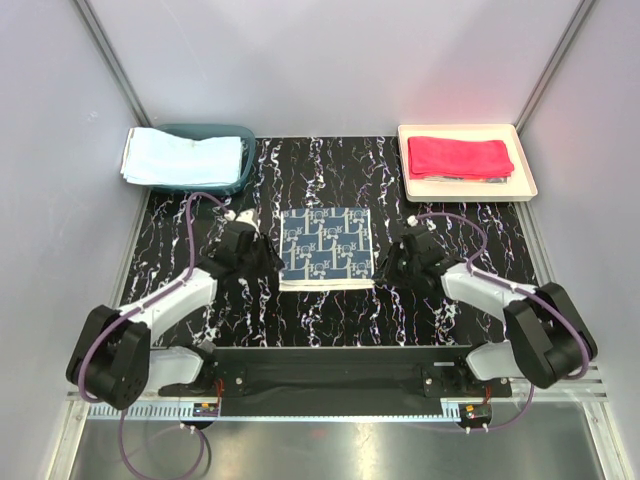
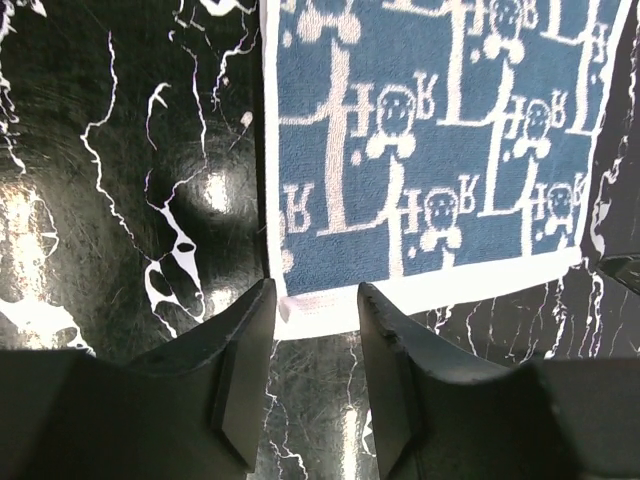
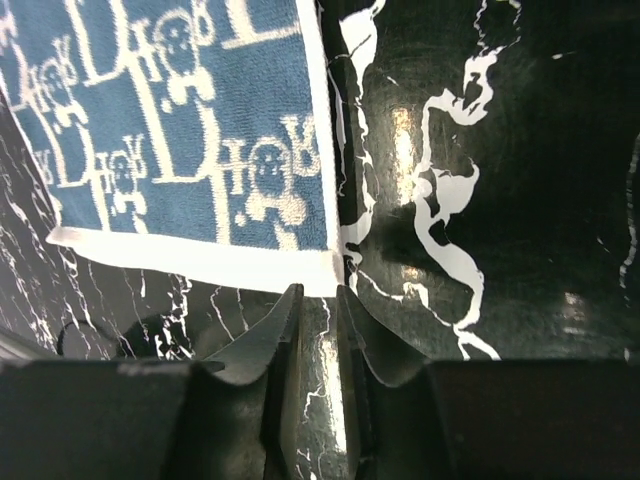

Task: Fold and stack the towels
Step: Fold the towel

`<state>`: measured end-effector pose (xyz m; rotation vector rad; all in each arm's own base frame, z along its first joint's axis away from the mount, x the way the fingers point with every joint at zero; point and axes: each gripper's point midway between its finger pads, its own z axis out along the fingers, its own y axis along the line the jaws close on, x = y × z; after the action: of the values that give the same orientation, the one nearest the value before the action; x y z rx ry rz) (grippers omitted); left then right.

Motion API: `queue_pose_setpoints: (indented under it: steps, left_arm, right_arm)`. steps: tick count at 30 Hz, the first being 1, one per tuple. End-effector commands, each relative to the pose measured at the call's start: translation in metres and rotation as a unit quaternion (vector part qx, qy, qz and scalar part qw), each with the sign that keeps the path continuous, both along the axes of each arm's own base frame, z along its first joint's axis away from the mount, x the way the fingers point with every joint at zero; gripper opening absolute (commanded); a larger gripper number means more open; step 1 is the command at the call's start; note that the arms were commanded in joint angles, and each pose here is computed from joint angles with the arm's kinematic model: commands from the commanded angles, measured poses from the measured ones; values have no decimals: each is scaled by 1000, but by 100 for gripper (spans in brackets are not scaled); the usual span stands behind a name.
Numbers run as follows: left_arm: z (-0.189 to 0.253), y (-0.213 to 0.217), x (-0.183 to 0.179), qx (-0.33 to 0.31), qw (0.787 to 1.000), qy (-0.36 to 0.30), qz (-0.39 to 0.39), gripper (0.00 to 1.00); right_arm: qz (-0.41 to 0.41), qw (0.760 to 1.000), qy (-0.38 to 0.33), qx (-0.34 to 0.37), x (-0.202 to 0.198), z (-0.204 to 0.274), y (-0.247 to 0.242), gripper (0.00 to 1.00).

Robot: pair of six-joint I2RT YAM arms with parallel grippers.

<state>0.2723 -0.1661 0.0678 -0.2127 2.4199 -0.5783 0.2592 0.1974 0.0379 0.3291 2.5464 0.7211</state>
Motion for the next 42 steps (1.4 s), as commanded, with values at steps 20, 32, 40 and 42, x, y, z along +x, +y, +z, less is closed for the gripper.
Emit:
queue_pose_setpoints:
  steps: [20, 32, 40, 42]
  left_arm:
    - [24, -10, 116, 32, 997, -27, 66, 35]
    - [26, -34, 196, -22, 1000, -13, 9, 30]
    - [-19, -21, 217, -11, 999, 25, 37, 30]
    - [-26, -14, 219, -2, 998, 33, 46, 30]
  right_arm:
    - [1, 991, -109, -80, 163, 66, 29, 27]
    - [13, 996, -71, -54, 228, 42, 36, 26]
    - [1, 998, -26, -55, 238, -8, 18, 25]
    - [-7, 998, -21, -56, 242, -13, 9, 25]
